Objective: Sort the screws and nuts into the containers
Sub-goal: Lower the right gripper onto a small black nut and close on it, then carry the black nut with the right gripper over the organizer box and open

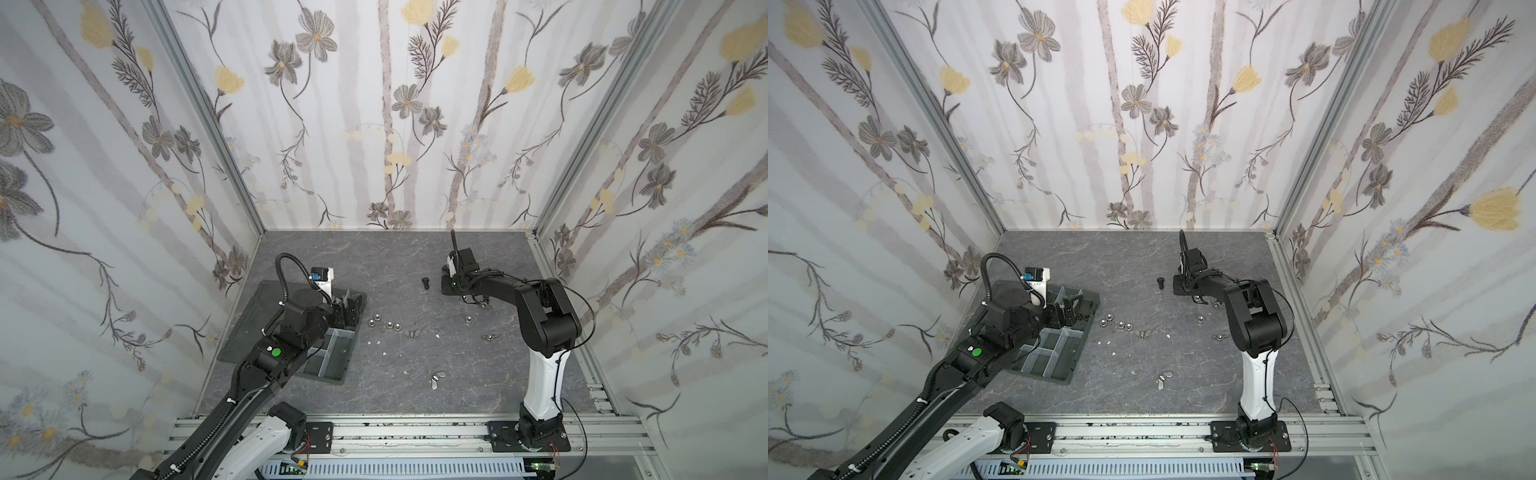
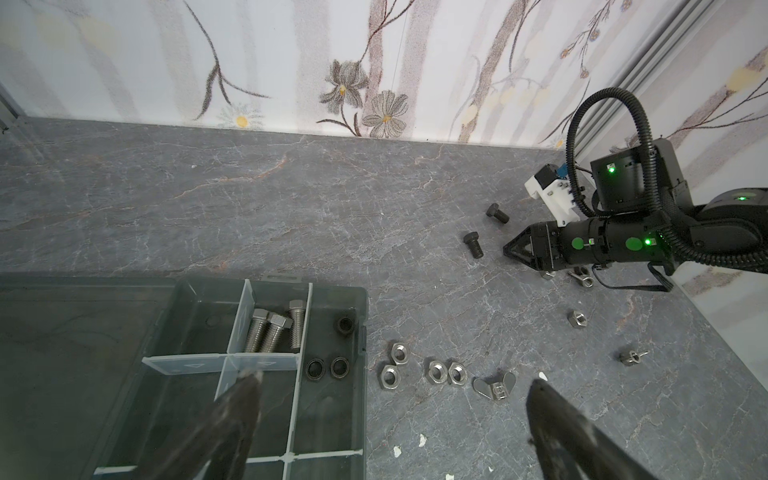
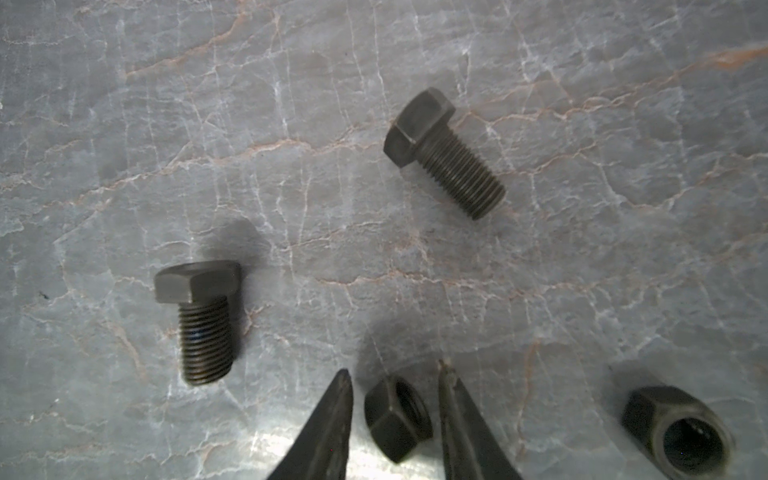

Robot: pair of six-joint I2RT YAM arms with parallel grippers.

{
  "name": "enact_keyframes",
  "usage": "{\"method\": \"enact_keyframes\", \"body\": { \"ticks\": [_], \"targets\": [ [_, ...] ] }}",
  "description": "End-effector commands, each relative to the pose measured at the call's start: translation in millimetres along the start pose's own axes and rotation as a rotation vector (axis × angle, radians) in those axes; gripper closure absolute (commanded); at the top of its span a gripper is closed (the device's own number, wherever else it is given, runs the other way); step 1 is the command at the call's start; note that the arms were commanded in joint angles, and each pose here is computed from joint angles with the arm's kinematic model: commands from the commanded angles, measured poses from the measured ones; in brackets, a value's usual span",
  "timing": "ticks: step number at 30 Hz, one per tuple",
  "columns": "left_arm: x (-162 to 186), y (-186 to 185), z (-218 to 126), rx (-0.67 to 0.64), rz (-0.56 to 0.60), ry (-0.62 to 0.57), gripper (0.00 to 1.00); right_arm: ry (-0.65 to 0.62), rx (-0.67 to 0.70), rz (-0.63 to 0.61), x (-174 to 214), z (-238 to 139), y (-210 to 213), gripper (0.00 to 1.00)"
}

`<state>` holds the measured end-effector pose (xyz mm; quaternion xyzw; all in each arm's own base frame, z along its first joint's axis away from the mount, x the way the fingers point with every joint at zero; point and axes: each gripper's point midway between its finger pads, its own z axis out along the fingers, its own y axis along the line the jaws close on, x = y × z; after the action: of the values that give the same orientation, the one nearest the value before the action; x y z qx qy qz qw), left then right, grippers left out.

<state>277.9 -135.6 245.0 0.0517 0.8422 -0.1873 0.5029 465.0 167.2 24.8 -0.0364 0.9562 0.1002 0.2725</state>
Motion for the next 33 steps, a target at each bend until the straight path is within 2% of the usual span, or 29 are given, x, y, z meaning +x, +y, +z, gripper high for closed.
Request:
{"method": "enact_keyframes", "body": {
  "ticks": [1,15,26,33],
  "targets": [
    [-6.6,0.1,0.0,-0.002,0.000,-0.030,0.00,0.008,-0.011,-0.012,1.4,2.1,2.4,0.64],
    [-5.4,1.6,-0.2,-0.009,0.003,-0.029,0.00,0.012,-0.013,-0.031,4.1,0.8,11.3,0.73],
    [-4.9,3.3,-1.1,-0.017,0.004,-0.032,0.00,0.005,0.005,-0.044,3.4,-1.8,15.3,0.88],
    [-6.6,3.4,-3.8,-0.016,0.000,-0.043,0.00,-0.014,-0.004,-0.061,-1.7,-12.3,26.4,0.94]
  ]
}}
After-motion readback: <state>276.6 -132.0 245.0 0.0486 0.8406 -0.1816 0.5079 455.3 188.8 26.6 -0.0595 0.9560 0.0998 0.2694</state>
